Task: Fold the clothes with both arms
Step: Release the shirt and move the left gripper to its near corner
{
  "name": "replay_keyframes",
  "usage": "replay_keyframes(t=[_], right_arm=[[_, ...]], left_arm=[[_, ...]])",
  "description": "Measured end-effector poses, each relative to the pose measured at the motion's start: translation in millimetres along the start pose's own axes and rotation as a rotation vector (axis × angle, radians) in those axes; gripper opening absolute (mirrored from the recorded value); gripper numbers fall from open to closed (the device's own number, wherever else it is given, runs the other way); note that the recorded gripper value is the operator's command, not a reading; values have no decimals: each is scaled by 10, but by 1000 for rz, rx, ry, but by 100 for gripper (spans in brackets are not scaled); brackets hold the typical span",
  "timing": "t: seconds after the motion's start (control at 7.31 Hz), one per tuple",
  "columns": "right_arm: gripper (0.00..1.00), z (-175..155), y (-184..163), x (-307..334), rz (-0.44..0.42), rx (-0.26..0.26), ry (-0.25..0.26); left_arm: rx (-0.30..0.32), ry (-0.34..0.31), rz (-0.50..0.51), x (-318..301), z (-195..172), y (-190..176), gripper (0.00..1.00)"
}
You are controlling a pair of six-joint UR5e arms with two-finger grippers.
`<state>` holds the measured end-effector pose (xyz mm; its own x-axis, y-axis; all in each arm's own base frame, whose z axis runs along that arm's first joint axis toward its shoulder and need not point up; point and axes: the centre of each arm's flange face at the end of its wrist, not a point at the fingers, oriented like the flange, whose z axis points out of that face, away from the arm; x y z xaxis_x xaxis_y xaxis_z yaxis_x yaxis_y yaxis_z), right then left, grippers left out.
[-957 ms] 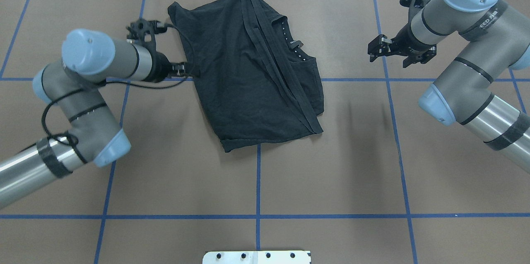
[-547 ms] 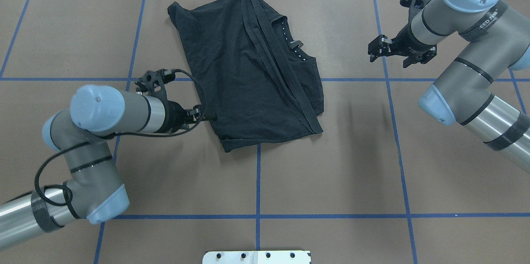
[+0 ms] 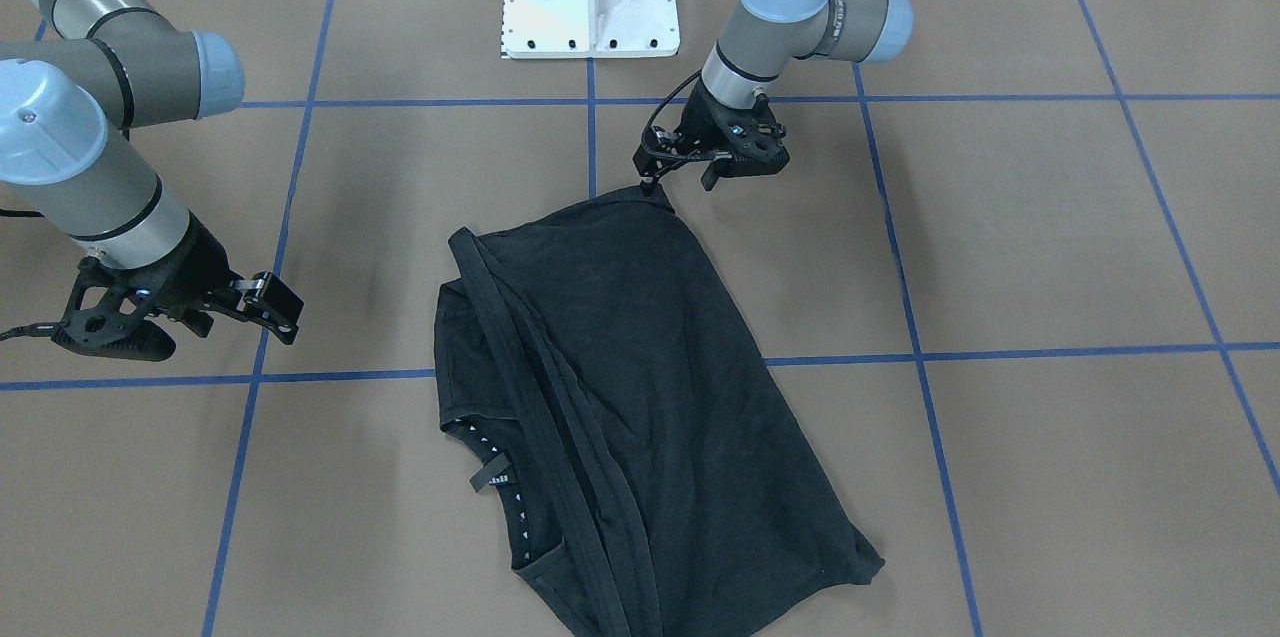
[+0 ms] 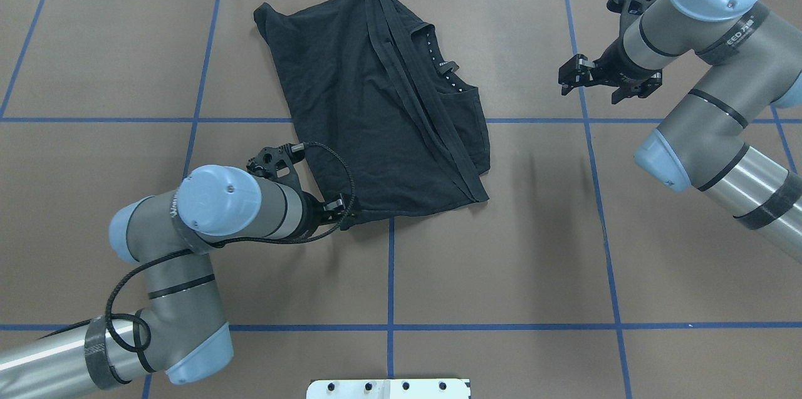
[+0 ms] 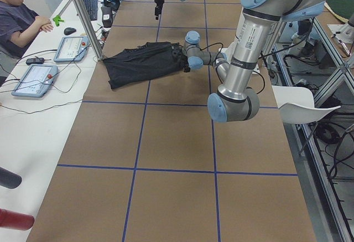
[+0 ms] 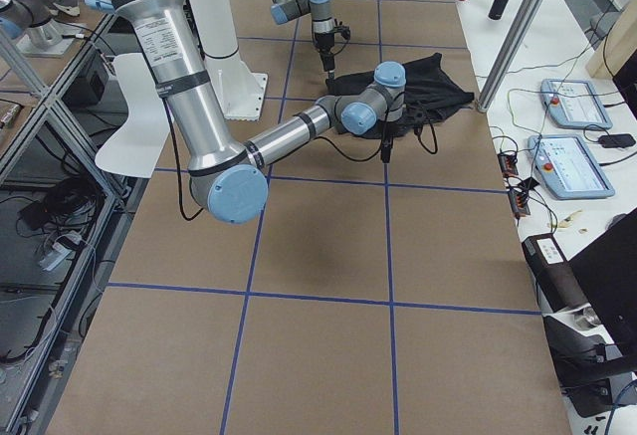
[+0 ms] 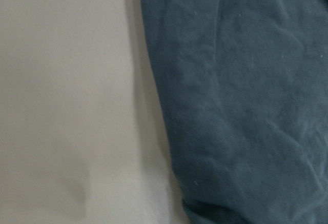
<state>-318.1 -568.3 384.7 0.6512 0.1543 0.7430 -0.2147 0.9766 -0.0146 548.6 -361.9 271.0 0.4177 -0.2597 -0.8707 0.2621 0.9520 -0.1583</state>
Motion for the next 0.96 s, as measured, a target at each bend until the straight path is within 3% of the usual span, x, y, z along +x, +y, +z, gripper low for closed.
replay_keyframes(t=[0.96], right_arm=[[100, 2, 3, 6, 0, 0, 1]], left_arm=[[-8, -24, 8, 112, 112, 67, 82]])
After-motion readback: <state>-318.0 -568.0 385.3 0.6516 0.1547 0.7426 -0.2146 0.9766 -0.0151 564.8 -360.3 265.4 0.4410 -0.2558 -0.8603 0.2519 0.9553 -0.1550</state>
